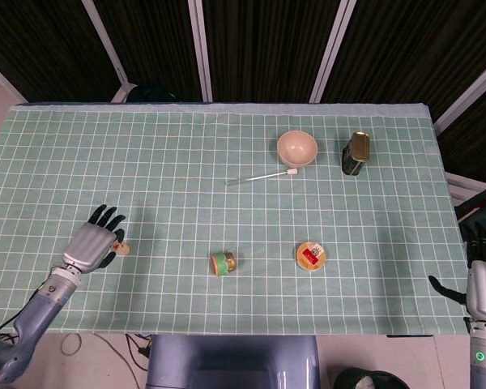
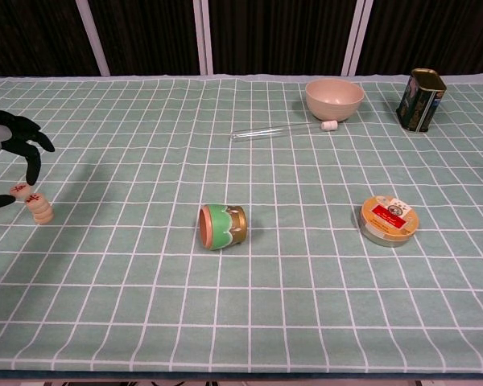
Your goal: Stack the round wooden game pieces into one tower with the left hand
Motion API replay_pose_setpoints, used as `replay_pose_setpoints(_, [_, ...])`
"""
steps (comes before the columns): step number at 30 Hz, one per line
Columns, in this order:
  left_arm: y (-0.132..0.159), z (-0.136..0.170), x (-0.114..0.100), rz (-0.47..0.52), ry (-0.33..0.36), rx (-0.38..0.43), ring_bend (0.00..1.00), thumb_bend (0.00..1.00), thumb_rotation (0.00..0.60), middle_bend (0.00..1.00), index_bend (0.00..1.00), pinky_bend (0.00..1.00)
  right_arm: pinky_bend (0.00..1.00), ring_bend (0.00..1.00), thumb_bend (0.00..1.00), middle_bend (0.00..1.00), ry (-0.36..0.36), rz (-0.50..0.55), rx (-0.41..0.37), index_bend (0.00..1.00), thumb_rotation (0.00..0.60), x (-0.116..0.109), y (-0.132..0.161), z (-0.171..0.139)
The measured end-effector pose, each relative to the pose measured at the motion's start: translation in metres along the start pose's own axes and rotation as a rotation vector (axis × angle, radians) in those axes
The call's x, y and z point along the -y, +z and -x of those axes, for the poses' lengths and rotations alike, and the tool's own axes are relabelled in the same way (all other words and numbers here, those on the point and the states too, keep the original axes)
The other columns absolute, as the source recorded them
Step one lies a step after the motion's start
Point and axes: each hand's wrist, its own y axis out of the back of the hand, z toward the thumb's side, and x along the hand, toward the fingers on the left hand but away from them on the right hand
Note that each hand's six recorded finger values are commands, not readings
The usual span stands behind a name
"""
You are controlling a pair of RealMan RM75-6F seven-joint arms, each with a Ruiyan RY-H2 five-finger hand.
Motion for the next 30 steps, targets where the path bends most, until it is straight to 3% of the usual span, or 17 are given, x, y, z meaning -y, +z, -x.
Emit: replay_pose_setpoints(30, [0.007, -0.011, 0.008, -0.047, 0.004, -0.003, 0.0, 0.34, 0.6, 0.15, 0.47, 0.0, 0.0, 0.04, 0.23, 0.01, 0.002, 0.002, 0.001, 0.05, 0.6, -0.001, 0.0, 0.0])
